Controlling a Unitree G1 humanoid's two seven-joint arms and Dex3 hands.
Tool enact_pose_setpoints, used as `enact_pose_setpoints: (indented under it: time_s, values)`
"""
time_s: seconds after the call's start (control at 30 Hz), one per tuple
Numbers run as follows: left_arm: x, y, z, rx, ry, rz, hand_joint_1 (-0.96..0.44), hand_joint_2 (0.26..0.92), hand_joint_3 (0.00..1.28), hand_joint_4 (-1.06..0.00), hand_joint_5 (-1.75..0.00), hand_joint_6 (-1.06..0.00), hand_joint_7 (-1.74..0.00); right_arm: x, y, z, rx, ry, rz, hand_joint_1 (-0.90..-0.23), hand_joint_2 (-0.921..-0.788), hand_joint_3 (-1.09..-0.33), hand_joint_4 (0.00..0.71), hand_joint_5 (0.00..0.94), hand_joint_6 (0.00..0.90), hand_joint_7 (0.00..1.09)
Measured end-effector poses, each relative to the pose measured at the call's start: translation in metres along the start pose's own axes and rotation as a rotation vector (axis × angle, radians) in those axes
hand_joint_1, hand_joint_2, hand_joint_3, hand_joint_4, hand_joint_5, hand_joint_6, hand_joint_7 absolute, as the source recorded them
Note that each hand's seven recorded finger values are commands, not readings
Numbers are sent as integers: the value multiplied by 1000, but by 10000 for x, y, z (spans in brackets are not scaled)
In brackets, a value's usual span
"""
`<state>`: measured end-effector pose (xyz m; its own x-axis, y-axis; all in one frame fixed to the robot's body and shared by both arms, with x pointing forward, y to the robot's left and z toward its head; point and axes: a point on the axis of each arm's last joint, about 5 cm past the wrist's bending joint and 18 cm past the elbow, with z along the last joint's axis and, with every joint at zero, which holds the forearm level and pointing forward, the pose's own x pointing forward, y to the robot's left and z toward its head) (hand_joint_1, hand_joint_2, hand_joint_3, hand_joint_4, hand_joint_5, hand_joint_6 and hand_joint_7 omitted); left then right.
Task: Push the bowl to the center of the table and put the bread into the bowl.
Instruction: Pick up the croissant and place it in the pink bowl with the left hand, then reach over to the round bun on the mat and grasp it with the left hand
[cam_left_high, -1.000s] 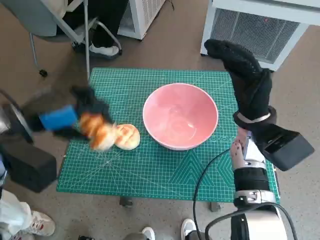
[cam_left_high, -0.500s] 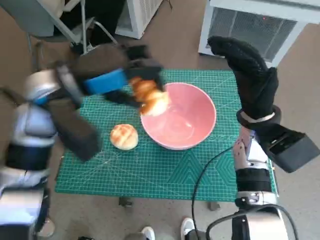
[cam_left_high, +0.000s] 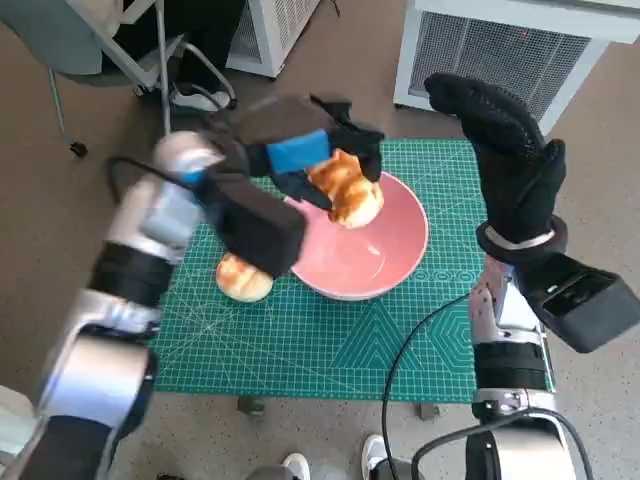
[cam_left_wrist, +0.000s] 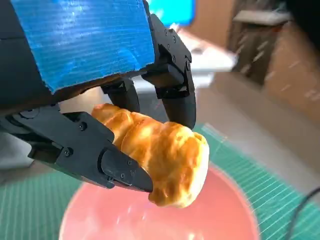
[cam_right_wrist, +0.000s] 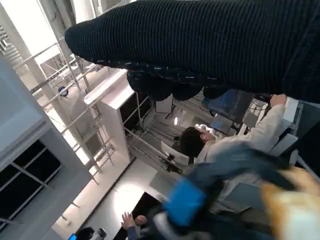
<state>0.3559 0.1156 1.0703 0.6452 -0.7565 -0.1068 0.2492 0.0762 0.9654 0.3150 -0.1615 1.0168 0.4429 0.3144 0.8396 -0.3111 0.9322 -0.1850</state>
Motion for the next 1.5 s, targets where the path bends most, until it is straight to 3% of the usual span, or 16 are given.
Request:
enact_pose_setpoints:
  time_s: [0.2,0.23,0.27,0.3,0.33,0.4,0.43,0.53,0.63,0.77,1.07,1.5]
  values:
    - [69,-171,-47,-55,45,-59,-1,921,148,-575,-1199,-559,-1318,5,2,18,-3,-8,-1,-575,-921,-840,242,0,-1,596]
    - [77,-190,-49,-62,51,-63,0,921,193,-525,-1253,-506,-1368,5,2,21,-3,-8,-2,-574,-921,-843,240,0,-1,595]
    - [87,-205,-49,-68,56,-68,-68,921,226,-479,-1113,-476,-1405,4,3,24,-3,-8,-3,-572,-921,-845,239,0,-1,595]
    - [98,-218,-47,-74,63,-74,-165,921,274,-469,-801,-432,-1461,3,3,27,-3,-9,-3,-570,-921,-848,238,0,-1,594]
    - [107,-228,-46,-79,72,-81,-134,915,264,-432,-644,-376,-1300,3,4,30,-3,-10,-3,-569,-921,-849,237,0,-1,593]
    - [122,-241,-44,-87,92,-106,-52,918,182,-283,-265,-333,-642,3,6,36,-2,-11,-2,-564,-921,-851,236,0,-1,592]
    - [127,-246,-45,-91,102,-122,-30,919,151,-220,-171,-321,-439,2,6,39,-3,-12,-2,-562,-921,-851,236,0,-1,591]
    - [134,-245,-47,-99,130,-173,-25,899,83,-115,-56,-280,-168,-5,6,43,-3,-10,-6,-556,-921,-851,236,0,-1,590]
    - [128,-209,-39,-99,140,-206,-55,872,41,-75,-18,-260,-68,-20,4,42,-2,-4,-8,-553,-921,-851,236,0,-1,590]
    - [84,-115,-18,-88,120,-200,-121,849,17,-57,-6,-239,-22,-28,5,41,0,2,-9,-552,-921,-852,236,1,-1,589]
    - [-225,36,-67,-18,39,-79,-230,830,1,-143,-28,-271,-24,-20,11,45,4,5,-8,-546,-921,-854,236,0,-1,588]
    - [-879,-7,-373,-23,115,-8,-314,834,2,-212,-25,-322,-53,-10,11,68,2,-3,-10,-541,-921,-864,233,0,-1,588]
